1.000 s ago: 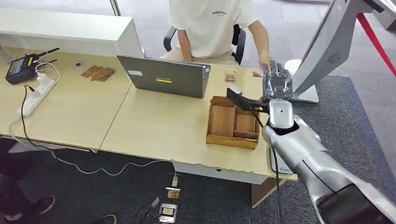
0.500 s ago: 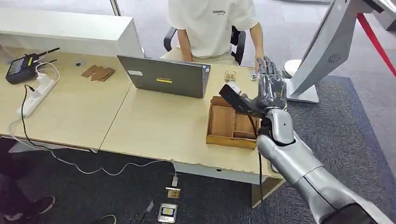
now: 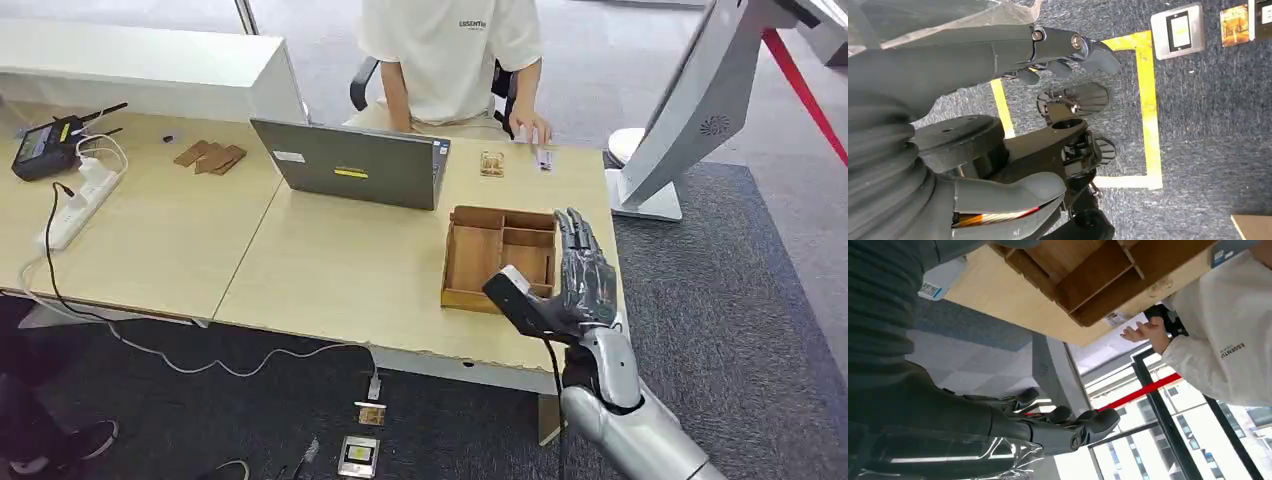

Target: Pass the card to the sensor for recognition and then transmit it.

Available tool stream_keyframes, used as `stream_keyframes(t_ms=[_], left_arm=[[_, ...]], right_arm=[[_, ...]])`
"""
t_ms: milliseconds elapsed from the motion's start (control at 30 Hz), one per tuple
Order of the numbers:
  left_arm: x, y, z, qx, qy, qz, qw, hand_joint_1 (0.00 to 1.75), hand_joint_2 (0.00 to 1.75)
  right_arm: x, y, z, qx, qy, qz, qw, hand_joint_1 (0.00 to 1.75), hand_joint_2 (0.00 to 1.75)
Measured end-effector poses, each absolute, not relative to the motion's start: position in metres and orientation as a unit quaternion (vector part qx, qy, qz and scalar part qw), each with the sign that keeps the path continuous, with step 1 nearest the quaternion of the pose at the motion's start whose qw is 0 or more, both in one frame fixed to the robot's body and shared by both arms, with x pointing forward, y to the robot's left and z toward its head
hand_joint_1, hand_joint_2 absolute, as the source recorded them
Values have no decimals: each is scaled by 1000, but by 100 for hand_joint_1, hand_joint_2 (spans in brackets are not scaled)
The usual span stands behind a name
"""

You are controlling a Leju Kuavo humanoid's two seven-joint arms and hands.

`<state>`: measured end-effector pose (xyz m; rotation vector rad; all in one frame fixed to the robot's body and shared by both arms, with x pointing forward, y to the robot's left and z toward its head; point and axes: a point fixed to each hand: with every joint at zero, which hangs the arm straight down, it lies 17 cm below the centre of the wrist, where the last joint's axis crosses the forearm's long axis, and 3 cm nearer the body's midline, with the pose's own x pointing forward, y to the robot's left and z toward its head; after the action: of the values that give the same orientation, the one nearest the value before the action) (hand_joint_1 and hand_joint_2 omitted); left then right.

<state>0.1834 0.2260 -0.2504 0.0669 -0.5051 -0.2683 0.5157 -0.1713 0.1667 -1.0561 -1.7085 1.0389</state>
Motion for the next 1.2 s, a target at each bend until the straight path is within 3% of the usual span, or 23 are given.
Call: stream_keyframes(t_ms=[500,1200], left_arm=[[195,225,-248,30,-246,-150,957,0,175],[196,223,-247,27,-244,-162,956,0,175]], right_arm=[[508,-177,111,-452,-601,526,398,0,175],[507,-160,76,-451,-576,559,392,0,175]])
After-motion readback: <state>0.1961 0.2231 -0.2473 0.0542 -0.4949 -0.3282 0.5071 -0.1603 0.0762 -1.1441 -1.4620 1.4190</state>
